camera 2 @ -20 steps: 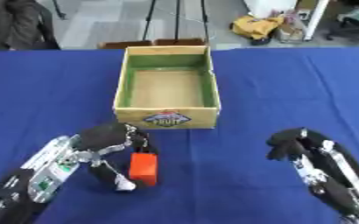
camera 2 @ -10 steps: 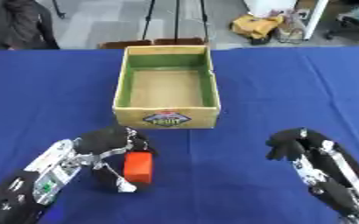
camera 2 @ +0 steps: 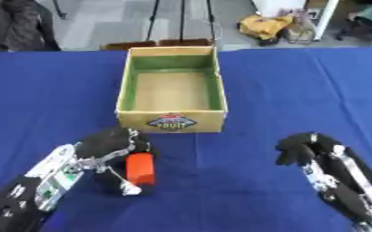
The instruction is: Pick up objects on the table and place them in the box.
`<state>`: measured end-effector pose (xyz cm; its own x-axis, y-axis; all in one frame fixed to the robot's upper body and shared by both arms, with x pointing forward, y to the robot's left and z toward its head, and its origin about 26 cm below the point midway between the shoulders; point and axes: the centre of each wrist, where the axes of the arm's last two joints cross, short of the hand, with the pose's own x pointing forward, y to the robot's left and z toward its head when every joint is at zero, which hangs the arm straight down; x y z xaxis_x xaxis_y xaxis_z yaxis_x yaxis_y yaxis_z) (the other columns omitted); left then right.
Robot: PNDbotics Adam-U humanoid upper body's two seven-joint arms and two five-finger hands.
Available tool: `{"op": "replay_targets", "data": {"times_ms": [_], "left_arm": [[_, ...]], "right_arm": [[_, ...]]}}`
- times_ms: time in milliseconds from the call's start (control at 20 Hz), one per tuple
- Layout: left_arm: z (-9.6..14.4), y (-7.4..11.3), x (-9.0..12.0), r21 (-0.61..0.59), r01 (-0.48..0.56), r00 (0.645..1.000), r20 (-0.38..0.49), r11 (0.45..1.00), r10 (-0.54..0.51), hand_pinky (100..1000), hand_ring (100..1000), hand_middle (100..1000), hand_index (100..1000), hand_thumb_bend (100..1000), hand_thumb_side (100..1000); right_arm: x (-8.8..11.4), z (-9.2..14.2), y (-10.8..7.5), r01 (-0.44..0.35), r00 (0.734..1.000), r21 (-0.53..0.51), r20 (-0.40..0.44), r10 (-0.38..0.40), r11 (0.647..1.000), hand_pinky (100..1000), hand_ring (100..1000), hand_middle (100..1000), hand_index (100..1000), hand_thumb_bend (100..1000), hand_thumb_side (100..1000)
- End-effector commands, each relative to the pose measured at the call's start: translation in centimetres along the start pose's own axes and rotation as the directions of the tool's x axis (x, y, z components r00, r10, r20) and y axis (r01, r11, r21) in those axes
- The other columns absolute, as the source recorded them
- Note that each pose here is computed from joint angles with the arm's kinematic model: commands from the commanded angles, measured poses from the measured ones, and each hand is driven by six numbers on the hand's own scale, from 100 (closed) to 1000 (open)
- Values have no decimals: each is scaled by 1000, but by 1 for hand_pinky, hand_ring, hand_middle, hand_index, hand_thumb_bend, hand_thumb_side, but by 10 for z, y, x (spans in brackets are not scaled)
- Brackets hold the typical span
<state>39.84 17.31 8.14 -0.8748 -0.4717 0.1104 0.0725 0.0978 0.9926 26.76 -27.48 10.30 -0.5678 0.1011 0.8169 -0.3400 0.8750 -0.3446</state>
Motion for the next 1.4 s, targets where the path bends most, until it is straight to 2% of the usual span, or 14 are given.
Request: {"op": "replay_targets", "data": {"times_ms": [50, 250, 450, 650, 1050, 1400], "left_arm": [[3, 5, -5, 32, 7, 1000, -29, 999, -6, 181, 232, 261, 524, 100, 201], [8, 10, -6, 45, -7, 999, -41, 999, 9, 133, 197, 228, 489, 100, 222], [14, 29, -3, 51, 6, 1000, -14, 999, -5, 123, 191, 223, 483, 100, 221], [21, 60, 2, 77, 36, 999, 20, 996, -38, 124, 191, 223, 482, 100, 214], [31, 142, 17, 167, 133, 987, 67, 977, -146, 123, 195, 226, 483, 100, 173], [25, 188, 6, 217, 87, 995, 36, 972, -97, 127, 202, 231, 487, 100, 146]], "right_arm": [[6, -2, -4, -26, 1000, 10, 12, 26, 1000, 761, 526, 413, 695, 100, 590], [5, -2, -4, -27, 1000, 10, 10, 27, 1000, 761, 526, 413, 694, 100, 590], [5, -1, -5, -28, 1000, 9, 6, 28, 1000, 760, 526, 413, 694, 100, 589], [4, 0, -5, -29, 1000, 8, 1, 29, 1000, 760, 526, 413, 694, 100, 589], [4, 2, -6, -30, 1000, 7, -7, 30, 1000, 760, 526, 413, 694, 100, 589], [4, 0, -5, -28, 1000, 10, -2, 28, 1000, 761, 526, 413, 694, 100, 591]]}}
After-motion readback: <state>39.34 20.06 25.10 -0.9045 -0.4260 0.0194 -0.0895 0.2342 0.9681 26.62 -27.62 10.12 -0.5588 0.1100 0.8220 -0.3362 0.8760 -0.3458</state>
